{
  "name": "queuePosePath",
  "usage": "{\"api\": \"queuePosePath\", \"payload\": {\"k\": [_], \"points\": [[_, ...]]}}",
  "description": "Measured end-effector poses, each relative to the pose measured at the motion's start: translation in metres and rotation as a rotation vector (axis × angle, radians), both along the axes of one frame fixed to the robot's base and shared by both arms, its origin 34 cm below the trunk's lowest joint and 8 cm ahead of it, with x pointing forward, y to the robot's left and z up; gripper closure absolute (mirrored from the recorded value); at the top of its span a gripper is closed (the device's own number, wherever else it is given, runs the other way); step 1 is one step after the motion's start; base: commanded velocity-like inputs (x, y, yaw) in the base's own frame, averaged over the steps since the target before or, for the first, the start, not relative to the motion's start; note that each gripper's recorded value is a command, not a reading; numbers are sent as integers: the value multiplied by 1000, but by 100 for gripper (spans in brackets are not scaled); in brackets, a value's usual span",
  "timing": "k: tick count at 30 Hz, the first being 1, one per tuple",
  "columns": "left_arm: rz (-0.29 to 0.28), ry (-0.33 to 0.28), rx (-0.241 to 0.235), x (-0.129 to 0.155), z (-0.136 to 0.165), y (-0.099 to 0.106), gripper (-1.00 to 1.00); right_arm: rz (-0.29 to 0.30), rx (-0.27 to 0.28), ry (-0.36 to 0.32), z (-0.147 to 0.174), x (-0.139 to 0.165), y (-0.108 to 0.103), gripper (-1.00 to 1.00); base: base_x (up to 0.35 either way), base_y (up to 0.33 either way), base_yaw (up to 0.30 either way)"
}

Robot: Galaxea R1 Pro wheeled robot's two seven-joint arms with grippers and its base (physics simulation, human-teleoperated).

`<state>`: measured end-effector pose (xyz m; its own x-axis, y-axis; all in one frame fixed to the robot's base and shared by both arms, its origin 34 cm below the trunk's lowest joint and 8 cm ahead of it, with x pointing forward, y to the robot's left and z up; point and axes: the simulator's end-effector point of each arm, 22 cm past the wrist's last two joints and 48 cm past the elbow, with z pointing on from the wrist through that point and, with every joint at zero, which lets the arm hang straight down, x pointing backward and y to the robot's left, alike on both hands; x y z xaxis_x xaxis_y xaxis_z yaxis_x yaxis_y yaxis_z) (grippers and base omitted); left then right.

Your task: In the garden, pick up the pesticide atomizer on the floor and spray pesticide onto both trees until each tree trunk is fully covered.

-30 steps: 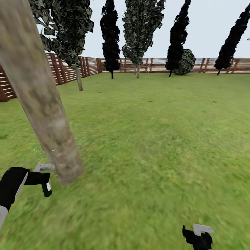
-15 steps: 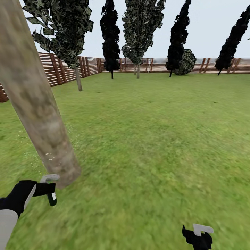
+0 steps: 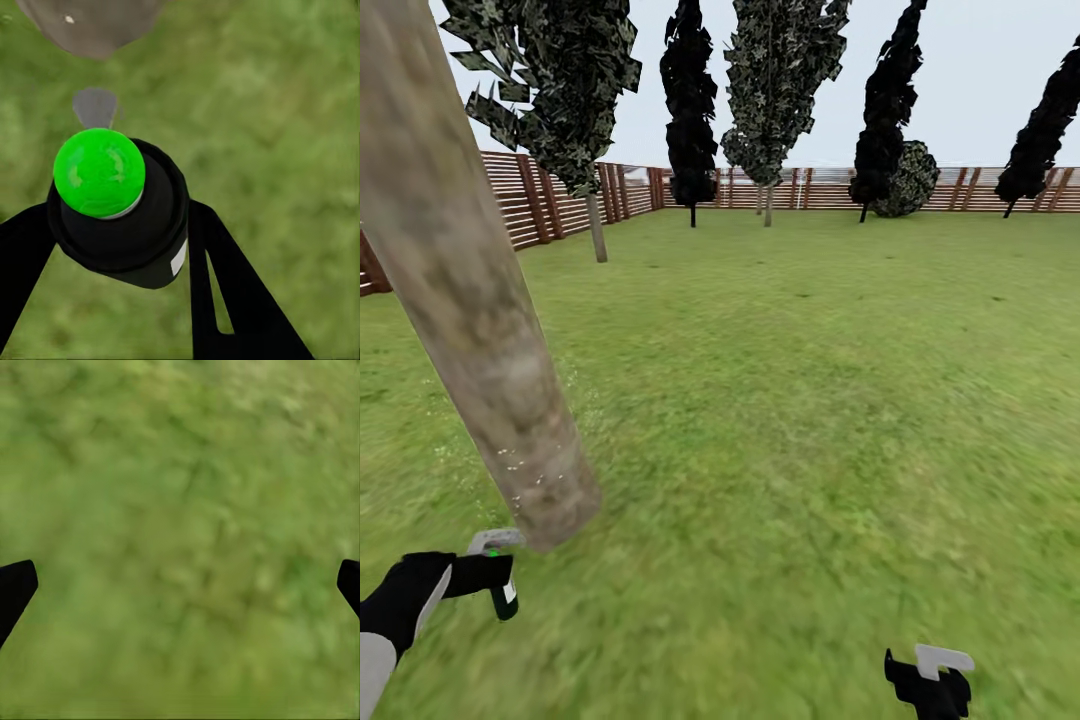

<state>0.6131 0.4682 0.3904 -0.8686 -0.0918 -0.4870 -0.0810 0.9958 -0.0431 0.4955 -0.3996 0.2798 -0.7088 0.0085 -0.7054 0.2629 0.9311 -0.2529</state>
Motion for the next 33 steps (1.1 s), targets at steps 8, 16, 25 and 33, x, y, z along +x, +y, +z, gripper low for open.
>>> {"api": "queuePosePath", "payload": {"k": [8,16,25,33], "points": [[76,-52,56,6,36,61,100,0,0,1,0,0,0,-100,12,4,0],[77,-114,-27,-9,-8,8,100,0,0,1,0,0,0,-100,0,0,108],[66,-116,-30,-12,-14,0,100,1,0,2,-1,-1,0,-100,110,-225,53],[65,-94,-34,-16,-17,-1,100,1,0,2,0,-1,0,-100,213,-211,208]]}}
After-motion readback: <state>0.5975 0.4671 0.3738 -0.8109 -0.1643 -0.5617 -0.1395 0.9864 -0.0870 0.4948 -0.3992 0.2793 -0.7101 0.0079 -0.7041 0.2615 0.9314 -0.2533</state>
